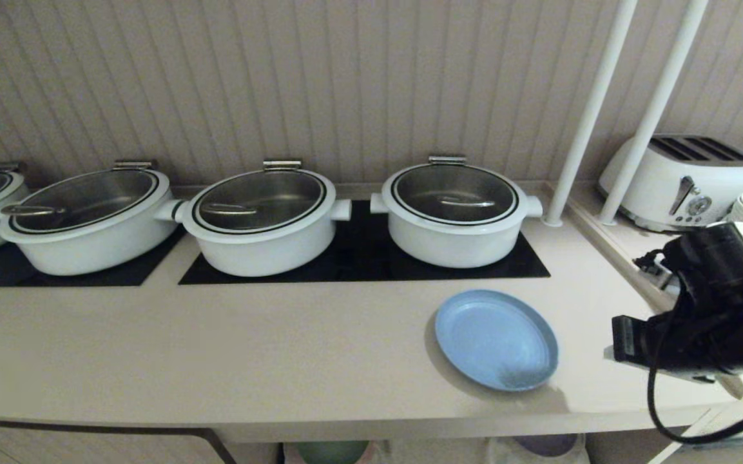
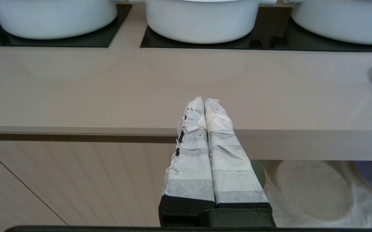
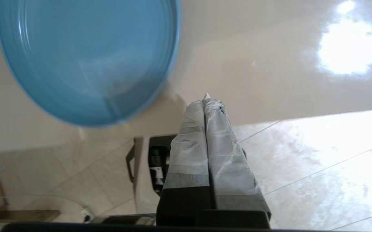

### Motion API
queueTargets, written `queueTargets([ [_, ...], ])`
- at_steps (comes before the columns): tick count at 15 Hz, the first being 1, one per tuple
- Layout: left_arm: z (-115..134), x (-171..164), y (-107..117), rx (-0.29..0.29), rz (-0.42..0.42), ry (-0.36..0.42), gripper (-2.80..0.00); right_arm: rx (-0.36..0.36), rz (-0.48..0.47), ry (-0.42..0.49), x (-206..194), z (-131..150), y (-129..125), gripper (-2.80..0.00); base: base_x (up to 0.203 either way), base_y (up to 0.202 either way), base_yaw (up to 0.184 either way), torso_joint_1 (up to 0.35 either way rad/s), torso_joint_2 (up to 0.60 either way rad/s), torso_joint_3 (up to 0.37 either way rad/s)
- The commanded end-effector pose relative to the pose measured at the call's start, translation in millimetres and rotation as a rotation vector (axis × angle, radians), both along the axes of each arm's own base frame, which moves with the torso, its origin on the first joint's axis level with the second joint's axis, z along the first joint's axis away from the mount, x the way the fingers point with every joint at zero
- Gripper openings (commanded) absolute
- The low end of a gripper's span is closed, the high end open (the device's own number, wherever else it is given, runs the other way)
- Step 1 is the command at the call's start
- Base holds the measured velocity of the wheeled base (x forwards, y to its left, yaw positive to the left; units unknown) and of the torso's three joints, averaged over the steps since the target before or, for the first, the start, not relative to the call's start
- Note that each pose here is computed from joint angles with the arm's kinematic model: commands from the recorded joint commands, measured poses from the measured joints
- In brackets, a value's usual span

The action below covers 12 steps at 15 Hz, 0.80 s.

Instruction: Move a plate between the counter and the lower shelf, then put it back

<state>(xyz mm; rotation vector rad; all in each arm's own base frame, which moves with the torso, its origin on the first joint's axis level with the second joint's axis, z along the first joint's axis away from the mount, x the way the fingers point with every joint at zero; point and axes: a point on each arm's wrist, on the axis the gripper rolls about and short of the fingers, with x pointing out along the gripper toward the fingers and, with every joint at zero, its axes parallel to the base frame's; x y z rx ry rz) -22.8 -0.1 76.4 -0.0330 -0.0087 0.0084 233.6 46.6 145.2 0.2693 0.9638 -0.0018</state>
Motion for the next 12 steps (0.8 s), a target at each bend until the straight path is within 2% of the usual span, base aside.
queueTargets([
  [1,0.1,0.0,0.0,-0.001,0.001,-0.001,-2.8,-0.001,0.01,-0.045,-17.2,9.7,-3.7,-2.8,0.0,0.0,0.0,0.0,0.0,0.0],
  [8,0.1,0.0,0.0,-0.001,0.001,-0.001,-2.8,-0.064,-0.042,-0.135,-51.7,21.6,-12.8,-2.8,0.0,0.0,0.0,0.0,0.0,0.0],
  [12,0.1,0.0,0.0,-0.001,0.001,-0.001,-2.8,-0.162,-0.019,-0.181,-71.5,18.9,-19.5,-2.8,0.0,0.0,0.0,0.0,0.0,0.0],
])
